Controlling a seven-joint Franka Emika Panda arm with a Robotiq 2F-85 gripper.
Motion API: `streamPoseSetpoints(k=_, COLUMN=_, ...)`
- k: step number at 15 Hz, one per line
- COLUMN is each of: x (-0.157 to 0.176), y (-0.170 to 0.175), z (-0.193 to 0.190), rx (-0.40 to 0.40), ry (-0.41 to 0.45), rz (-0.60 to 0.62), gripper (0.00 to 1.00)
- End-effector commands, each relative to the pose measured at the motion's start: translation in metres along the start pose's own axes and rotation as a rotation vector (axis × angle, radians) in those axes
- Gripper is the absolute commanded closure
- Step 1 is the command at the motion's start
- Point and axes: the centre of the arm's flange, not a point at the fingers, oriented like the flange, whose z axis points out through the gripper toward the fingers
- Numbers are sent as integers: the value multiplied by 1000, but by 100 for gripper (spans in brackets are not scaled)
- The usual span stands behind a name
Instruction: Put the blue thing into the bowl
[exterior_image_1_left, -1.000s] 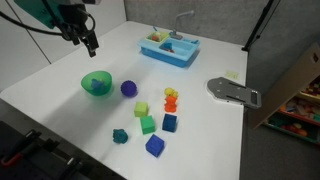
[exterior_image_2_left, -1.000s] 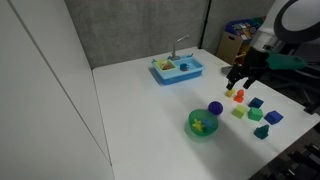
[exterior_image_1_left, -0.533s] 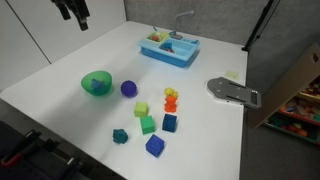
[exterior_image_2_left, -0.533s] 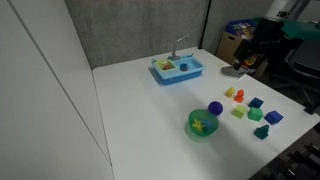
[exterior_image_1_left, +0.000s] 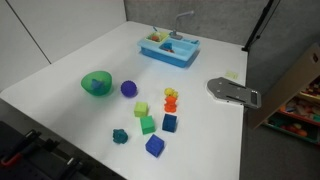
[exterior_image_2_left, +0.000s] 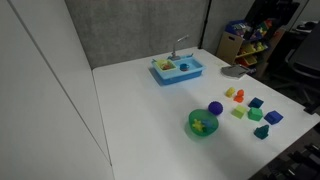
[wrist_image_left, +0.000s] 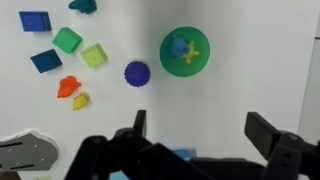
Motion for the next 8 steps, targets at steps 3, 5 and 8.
streamPoseSetpoints(k=3, x=0, y=-9, z=-57, rx=-117, ry=44, rz=42, gripper=0)
streamPoseSetpoints(k=5, x=-3, y=-6, z=-46, rx=-90, ry=42, rz=21, gripper=0)
streamPoseSetpoints(k=8, x=-4, y=-6, z=-50, rx=-92, ry=39, rz=21, gripper=0)
